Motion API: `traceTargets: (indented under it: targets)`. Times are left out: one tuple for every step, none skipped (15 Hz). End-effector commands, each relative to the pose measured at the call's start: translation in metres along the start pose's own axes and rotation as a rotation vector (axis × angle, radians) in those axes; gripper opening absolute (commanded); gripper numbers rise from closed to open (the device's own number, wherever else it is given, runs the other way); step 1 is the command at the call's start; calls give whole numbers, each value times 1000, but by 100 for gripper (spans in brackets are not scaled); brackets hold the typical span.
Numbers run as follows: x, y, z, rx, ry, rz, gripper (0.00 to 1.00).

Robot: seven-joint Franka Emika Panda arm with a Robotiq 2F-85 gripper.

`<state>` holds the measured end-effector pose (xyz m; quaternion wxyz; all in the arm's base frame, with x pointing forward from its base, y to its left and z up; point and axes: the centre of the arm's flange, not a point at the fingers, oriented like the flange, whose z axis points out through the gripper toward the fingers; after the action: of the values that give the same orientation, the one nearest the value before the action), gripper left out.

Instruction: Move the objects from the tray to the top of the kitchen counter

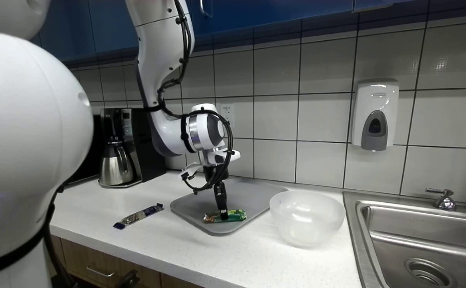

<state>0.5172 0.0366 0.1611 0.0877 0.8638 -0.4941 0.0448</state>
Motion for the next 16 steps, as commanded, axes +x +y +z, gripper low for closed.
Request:
traceTargets:
  targets:
    - [-1,1,-8,24,7,22,14]
    - [-1,1,-9,27,8,21,14]
    - [-1,1,-11,31,9,21,14]
    - [-2,1,-14,37,12,21,14]
    - [-2,2,-18,45,16,20,14]
    - [-2,2,-21,54,19,20,14]
    - [-2,3,-24,62,23,20,14]
    - [-2,3,-27,68,25,21,14]
    - [-3,4,-31,73,28,21,14]
    - [-2,5,-33,76,31,22,14]
    - [-2,8,-36,79,33,23,14]
    - [-2,10,-39,81,35,24,14]
    - [-2,12,-42,84,34,24,14]
    - [-3,15,-44,88,32,23,14]
    - [-5,17,-46,91,31,19,14]
    - [-7,19,-49,95,29,14,14]
